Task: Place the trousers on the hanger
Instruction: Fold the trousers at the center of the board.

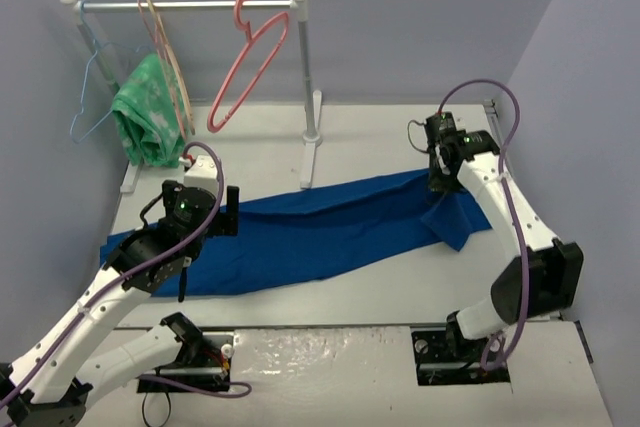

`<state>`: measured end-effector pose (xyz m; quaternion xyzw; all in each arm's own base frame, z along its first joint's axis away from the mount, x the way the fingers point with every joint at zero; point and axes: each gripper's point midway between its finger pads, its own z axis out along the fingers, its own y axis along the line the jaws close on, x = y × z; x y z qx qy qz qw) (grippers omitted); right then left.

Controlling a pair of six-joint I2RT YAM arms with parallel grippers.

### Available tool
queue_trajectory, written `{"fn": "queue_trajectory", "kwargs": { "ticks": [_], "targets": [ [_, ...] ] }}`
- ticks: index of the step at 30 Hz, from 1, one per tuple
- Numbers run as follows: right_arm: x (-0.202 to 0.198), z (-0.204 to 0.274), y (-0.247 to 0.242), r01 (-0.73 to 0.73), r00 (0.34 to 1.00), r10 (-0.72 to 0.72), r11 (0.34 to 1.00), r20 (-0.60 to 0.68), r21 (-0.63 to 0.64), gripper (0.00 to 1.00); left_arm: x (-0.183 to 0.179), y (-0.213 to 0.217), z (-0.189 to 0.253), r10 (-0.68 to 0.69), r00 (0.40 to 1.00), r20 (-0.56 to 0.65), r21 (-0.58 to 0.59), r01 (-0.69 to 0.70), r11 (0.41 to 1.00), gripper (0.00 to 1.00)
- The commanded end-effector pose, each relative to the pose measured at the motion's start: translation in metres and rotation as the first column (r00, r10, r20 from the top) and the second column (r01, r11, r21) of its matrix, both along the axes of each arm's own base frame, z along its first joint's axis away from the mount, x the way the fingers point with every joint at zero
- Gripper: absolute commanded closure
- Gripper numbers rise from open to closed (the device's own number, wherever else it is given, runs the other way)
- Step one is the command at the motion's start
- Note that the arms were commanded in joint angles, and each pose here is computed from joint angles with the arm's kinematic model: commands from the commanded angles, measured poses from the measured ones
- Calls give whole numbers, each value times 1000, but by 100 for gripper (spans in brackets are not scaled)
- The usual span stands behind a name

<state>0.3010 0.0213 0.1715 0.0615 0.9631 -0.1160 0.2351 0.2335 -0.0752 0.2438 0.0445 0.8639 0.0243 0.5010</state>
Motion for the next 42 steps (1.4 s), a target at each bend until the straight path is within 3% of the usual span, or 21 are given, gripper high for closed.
{"fn": "queue_trajectory", "kwargs": {
  "ticks": [1,6,13,16,23,29,36,42],
  "targets": [
    [43,14,-5,10,996,-9,1000,92,-4,100,6,2,11,11,999,40,12,-12,1000,18],
    [81,-14,-12,81,996,-79,996,44,-43,94,7,-1,3,2,1000,26,16,-3,1000,18],
    [133,-45,-57,213,977,-212,974,25,-71,49,8,-5,-5,-11,1000,16,4,10,1000,18],
    [150,-43,-77,263,964,-259,961,53,-87,38,6,-5,-7,-12,1000,14,1,12,1000,18],
    [170,15,-106,374,911,-334,916,242,-144,35,5,-2,-8,-1,1000,19,-3,2,1000,18],
    [171,57,-90,323,863,-301,946,406,15,34,5,0,-10,3,1000,12,1,-3,1000,18],
    [151,22,-127,419,824,-424,902,376,100,30,6,-1,-15,-3,1000,-7,-6,3,1000,18],
    [150,-12,-101,335,866,-378,925,328,181,30,7,1,-17,14,1000,-16,-13,-14,1000,18]
  ]
}}
